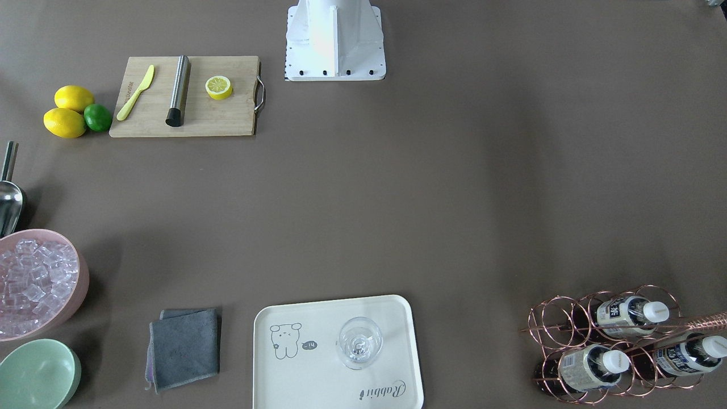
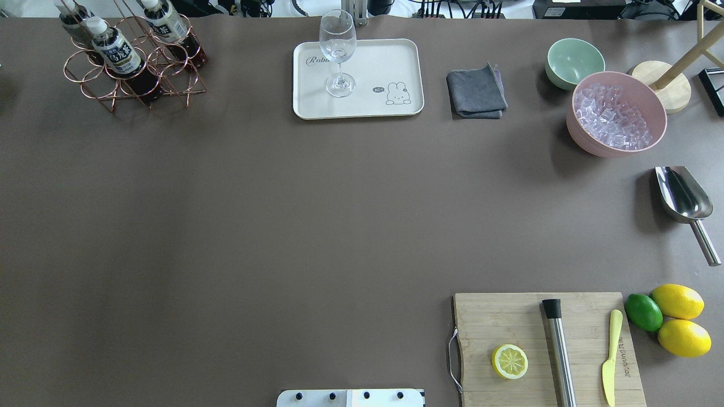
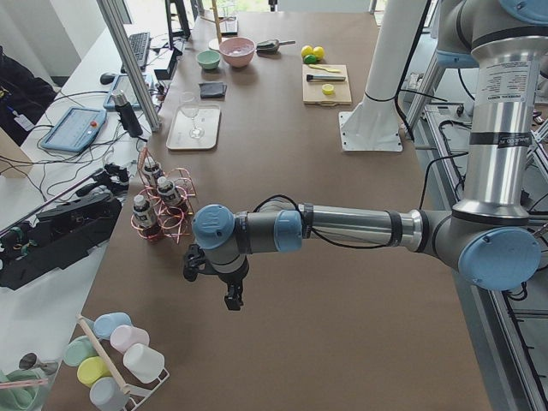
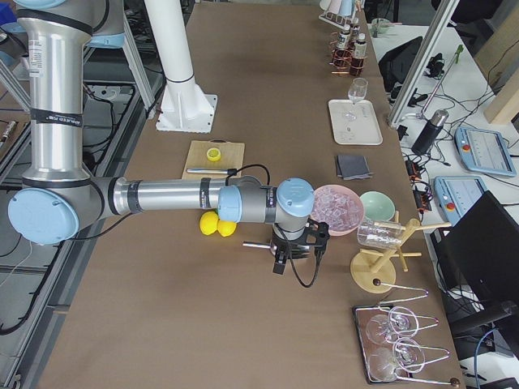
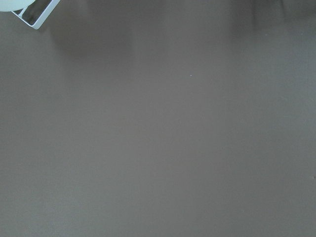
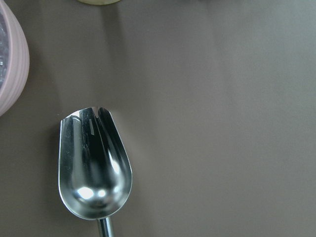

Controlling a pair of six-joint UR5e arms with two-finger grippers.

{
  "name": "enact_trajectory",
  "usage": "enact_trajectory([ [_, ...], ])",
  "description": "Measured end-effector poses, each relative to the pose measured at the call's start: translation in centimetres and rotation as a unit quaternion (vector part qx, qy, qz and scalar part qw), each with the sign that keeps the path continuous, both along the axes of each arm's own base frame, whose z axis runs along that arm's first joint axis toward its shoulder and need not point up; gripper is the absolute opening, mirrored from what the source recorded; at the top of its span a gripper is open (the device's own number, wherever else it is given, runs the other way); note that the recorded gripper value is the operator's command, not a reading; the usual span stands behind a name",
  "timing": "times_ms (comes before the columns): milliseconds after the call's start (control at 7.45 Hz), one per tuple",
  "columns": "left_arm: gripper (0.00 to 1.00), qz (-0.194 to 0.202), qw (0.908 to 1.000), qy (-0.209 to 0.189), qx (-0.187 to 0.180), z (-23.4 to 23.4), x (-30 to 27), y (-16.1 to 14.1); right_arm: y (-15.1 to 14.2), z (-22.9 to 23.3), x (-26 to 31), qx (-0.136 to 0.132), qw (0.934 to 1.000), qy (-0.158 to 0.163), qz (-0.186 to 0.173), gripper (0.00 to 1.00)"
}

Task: Take tea from basket to plate

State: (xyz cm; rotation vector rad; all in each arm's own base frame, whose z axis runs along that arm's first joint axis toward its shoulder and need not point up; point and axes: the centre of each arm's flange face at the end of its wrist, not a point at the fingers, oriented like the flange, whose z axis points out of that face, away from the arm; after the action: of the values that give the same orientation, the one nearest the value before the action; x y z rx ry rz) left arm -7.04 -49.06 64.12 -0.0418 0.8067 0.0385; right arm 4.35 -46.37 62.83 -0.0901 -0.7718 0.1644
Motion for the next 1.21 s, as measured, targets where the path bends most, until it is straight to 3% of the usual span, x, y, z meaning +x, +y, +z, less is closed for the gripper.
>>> enact_trajectory([
  [1208, 0.98, 0.004, 1.0000, 0.000, 0.005, 0.25, 0.43, -0.21, -0.01, -0.09, 0.00, 0.001, 1.0000, 0.000, 0.000, 0.99],
])
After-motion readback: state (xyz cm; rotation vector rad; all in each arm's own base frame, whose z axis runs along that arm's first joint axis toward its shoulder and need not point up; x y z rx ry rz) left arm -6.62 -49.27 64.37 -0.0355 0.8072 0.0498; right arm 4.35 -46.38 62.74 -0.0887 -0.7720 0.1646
